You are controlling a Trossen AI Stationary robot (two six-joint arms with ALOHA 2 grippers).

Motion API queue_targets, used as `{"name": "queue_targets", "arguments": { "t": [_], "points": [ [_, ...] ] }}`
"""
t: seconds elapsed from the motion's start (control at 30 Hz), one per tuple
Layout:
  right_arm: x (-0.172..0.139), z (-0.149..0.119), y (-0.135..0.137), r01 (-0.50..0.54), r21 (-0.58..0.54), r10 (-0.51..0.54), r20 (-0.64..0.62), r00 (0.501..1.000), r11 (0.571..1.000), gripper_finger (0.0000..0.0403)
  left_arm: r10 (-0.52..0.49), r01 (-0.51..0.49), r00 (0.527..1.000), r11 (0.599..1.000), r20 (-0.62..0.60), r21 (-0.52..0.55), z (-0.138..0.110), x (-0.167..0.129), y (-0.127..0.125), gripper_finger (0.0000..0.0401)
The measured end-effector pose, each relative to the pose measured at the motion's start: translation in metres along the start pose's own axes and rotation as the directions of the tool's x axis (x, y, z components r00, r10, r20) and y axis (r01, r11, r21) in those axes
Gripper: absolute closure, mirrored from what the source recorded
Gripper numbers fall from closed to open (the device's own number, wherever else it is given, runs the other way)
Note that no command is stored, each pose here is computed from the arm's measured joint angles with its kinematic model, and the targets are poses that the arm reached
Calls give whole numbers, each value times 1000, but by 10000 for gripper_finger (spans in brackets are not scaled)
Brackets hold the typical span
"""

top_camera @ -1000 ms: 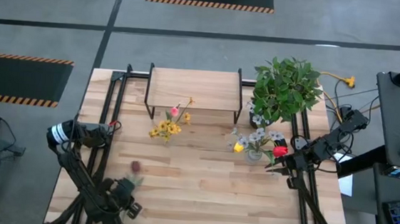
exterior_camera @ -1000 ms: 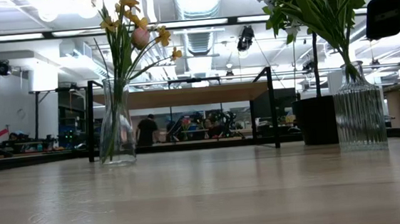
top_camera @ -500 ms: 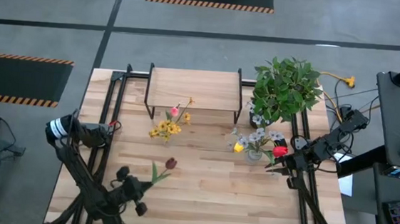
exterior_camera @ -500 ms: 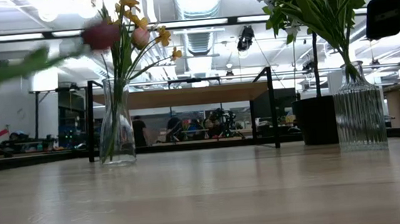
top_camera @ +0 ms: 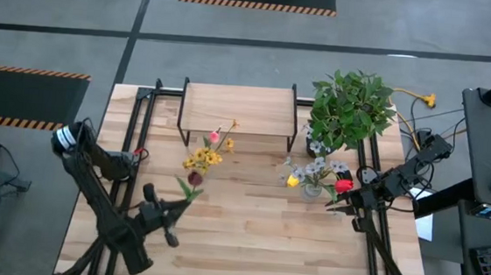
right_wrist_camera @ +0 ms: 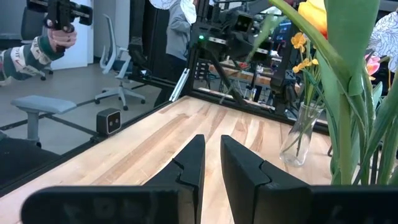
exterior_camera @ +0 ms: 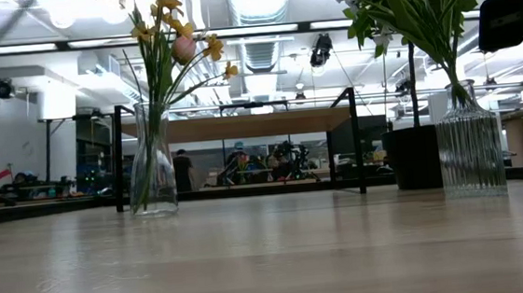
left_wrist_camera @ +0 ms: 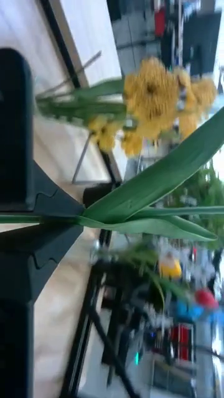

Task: Pick and place flowers into a vace then onto a shelf
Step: Put the dark red tulip into the left transparent vase

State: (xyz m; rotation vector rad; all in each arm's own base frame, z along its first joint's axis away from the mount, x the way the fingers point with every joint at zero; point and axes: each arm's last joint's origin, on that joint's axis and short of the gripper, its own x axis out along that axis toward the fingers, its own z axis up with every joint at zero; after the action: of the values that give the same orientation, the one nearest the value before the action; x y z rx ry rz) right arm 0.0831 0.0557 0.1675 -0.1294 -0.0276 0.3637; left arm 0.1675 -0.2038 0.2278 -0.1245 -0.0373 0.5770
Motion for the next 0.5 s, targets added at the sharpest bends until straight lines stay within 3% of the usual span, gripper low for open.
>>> {"name": "queue_targets", "arguments": {
  "t": [0.07,0.17,0.3,0.4,0.5],
  "points": [
    [0,0,0,0,2,0,0,1000,1000,360,30,-30,999,1000,-24,-3,1,8,4,401],
    [0,0,0,0,2,0,0,1000,1000,360,67,-67,984,998,-168,7,4,19,9,401],
    [0,0,0,0,2,0,0,1000,1000,360,59,-43,921,998,-385,49,10,28,9,401],
    [0,0,0,0,2,0,0,1000,1000,360,-46,78,887,996,-460,50,21,29,0,401],
    [0,0,0,0,2,0,0,1000,1000,360,-226,275,862,961,-453,43,36,30,-17,401]
  ]
}}
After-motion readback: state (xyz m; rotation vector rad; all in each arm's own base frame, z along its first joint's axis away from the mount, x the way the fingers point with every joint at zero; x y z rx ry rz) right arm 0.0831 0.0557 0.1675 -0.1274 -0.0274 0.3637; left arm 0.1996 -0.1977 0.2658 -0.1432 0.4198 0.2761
